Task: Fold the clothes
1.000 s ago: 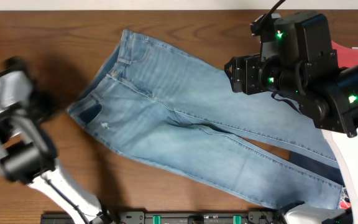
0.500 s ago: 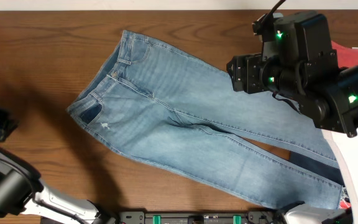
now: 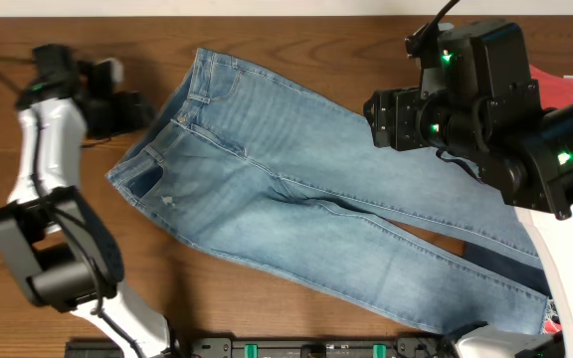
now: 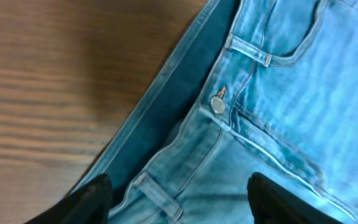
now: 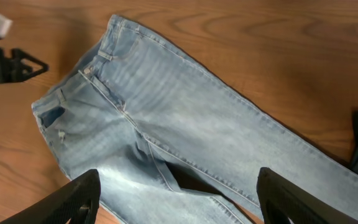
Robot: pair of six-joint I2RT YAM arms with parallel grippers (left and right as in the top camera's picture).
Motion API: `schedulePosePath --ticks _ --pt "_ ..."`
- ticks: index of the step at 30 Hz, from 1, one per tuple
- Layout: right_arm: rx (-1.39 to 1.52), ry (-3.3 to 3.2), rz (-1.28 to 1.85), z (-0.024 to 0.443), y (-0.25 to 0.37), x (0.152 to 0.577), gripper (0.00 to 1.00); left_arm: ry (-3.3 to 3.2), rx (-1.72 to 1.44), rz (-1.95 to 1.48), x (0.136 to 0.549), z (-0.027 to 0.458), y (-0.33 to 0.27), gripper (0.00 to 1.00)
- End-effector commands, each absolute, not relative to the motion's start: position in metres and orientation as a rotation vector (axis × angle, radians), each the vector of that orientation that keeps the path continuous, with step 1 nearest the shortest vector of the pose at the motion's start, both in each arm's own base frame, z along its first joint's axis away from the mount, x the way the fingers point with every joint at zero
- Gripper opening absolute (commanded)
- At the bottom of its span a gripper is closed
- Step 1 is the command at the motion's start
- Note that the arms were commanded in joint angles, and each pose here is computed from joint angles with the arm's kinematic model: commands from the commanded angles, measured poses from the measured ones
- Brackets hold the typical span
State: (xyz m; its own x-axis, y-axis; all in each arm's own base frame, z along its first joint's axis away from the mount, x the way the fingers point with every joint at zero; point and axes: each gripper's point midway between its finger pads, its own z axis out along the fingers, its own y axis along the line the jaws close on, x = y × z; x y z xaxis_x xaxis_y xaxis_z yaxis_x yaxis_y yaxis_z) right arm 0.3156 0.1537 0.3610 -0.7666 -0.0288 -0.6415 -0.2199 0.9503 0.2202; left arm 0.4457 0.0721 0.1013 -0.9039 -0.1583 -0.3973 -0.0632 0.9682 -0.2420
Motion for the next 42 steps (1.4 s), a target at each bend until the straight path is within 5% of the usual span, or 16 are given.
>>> schedulePosePath --ticks 1,13,24,34,42 --pt "-0.143 2.432 0.357 0.359 0.15 0.319 0.78 2.781 -0.08 -0.097 0.445 0.072 0.08 0.73" --pt "-0.144 2.442 0.352 0.357 0.149 0.317 0.79 2.909 -0.034 -0.139 0.44 0.011 0.065 0.72" --pt "-0.136 2.432 0.359 0.359 0.15 0.319 0.78 3.065 -0.465 0.175 0.402 -0.046 0.124 0.06" --pt "-0.122 2.427 0.355 0.359 0.149 0.32 0.78 2.909 -1.222 0.156 0.334 -0.045 0.236 0.06" --pt "-0.108 2.423 0.321 0.359 0.145 0.322 0.79 2.694 -1.272 -0.109 0.34 0.01 0.26 0.06"
